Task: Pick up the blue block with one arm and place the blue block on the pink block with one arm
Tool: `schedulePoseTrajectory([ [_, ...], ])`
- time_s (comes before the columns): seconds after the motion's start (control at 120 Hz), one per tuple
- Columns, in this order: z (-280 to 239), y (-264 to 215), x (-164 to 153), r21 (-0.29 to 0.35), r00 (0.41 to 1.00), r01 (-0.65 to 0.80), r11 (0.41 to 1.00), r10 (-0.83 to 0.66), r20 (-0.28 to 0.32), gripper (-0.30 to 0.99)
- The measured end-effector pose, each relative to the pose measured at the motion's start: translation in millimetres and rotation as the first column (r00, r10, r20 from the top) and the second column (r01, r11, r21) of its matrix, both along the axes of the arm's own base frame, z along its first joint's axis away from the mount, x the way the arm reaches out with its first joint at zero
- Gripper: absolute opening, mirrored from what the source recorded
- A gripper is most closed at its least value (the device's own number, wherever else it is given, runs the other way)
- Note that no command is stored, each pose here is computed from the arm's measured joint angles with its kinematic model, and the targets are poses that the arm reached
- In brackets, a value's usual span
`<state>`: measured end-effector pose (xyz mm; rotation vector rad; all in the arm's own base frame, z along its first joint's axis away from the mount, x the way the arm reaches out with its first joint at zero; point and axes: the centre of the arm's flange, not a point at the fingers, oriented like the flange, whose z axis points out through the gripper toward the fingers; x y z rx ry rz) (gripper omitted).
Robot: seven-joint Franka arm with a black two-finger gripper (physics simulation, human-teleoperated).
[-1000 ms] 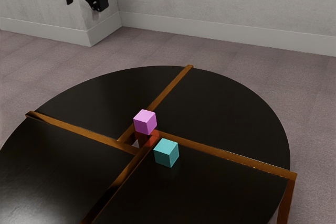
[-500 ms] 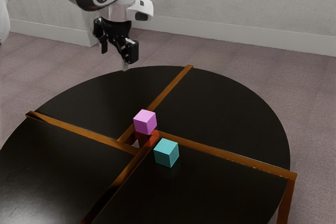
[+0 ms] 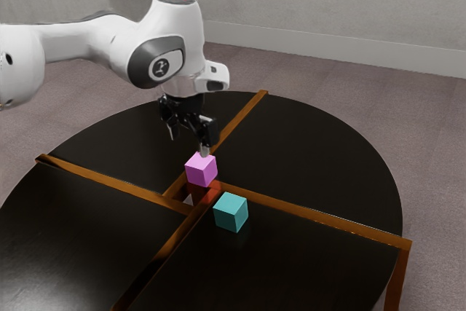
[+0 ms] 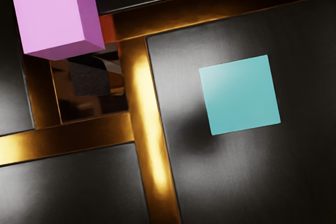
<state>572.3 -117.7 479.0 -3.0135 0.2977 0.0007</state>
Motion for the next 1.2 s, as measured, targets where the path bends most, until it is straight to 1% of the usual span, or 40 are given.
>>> schedulePoseTrajectory([
  [0.1, -28, -2, -5, -0.053, 0.999, -0.034, 0.998, 0.033, -0.013, 0.69],
  [0.217, -53, -6, -9, -0.094, 0.997, -0.074, 0.993, 0.073, -0.016, 0.69],
  [0.417, -88, -19, 0, -0.139, 0.991, -0.137, 0.981, 0.137, -0.010, 0.69],
  [0.517, -109, -25, 4, -0.139, 0.986, -0.164, 0.977, 0.163, -0.020, 0.69],
  [0.642, -142, -28, 11, -0.112, 0.981, -0.194, 0.974, 0.191, -0.043, 0.69],
  [0.708, -154, -32, 16, -0.104, 0.979, -0.204, 0.973, 0.200, -0.044, 0.69],
  [0.9, -172, -46, 31, -0.098, 0.978, -0.210, 0.973, 0.208, -0.031, 0.69],
  [1.2, -193, -35, 35, -0.076, 0.969, -0.245, 0.966, 0.242, -0.046, 0.69],
])
